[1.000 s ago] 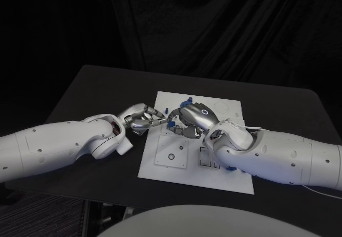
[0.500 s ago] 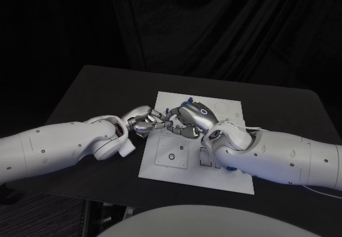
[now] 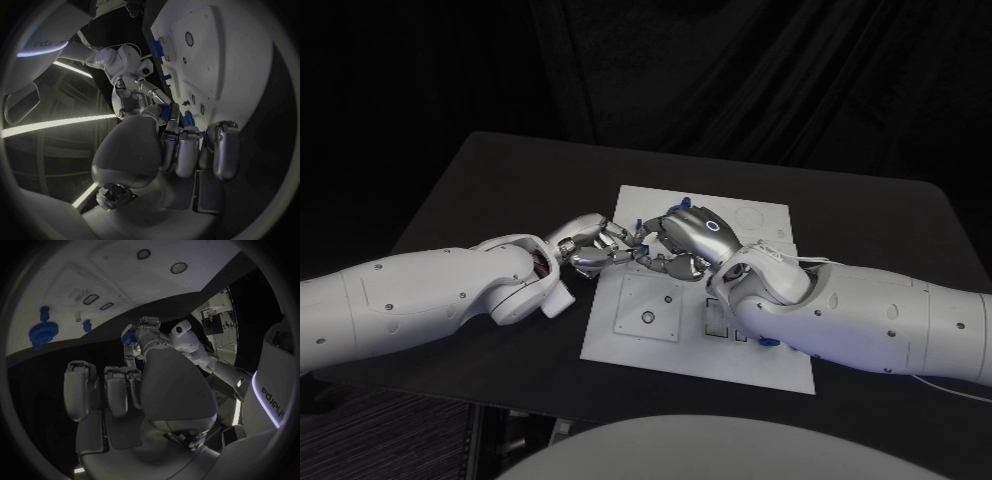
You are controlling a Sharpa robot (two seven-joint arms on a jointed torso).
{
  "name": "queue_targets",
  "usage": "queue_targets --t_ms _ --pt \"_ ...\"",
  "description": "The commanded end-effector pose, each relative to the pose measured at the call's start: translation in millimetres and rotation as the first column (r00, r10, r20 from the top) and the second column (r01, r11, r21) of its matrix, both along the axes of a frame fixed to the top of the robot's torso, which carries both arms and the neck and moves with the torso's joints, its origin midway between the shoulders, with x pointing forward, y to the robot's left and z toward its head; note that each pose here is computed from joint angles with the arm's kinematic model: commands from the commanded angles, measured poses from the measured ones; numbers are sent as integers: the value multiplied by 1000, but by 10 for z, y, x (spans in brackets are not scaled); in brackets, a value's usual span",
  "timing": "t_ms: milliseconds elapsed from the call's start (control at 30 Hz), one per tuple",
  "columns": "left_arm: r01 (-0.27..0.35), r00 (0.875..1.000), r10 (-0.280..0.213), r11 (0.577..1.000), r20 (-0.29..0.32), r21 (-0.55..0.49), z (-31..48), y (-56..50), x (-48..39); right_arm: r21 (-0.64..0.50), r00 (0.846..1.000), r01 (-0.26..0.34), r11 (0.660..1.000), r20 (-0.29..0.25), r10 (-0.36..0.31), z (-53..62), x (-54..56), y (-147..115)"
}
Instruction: Assemble the parts on the task board
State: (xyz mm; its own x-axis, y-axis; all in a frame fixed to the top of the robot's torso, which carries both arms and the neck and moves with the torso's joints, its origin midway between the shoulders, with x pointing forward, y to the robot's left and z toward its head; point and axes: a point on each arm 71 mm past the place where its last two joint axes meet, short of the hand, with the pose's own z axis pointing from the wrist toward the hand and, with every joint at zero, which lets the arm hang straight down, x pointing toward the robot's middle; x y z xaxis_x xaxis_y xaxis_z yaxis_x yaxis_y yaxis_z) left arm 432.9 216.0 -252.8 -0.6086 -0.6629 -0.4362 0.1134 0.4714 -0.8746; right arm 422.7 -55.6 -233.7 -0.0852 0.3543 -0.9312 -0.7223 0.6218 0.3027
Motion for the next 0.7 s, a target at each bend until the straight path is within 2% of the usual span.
queue_targets --t_ms 33,333,700 --pt "22 998 -19 998 65 -51 67 -57 -7 -15 1000 -4 1000 -10 4 -22 -4 -1" --pt "20 998 -17 999 65 -50 60 -55 -3 -32 1000 -11 999 -22 10 -36 -7 -3" --pt "14 999 -13 999 37 -33 27 -63 -8 -59 999 -6 998 -44 3 -61 -3 -27"
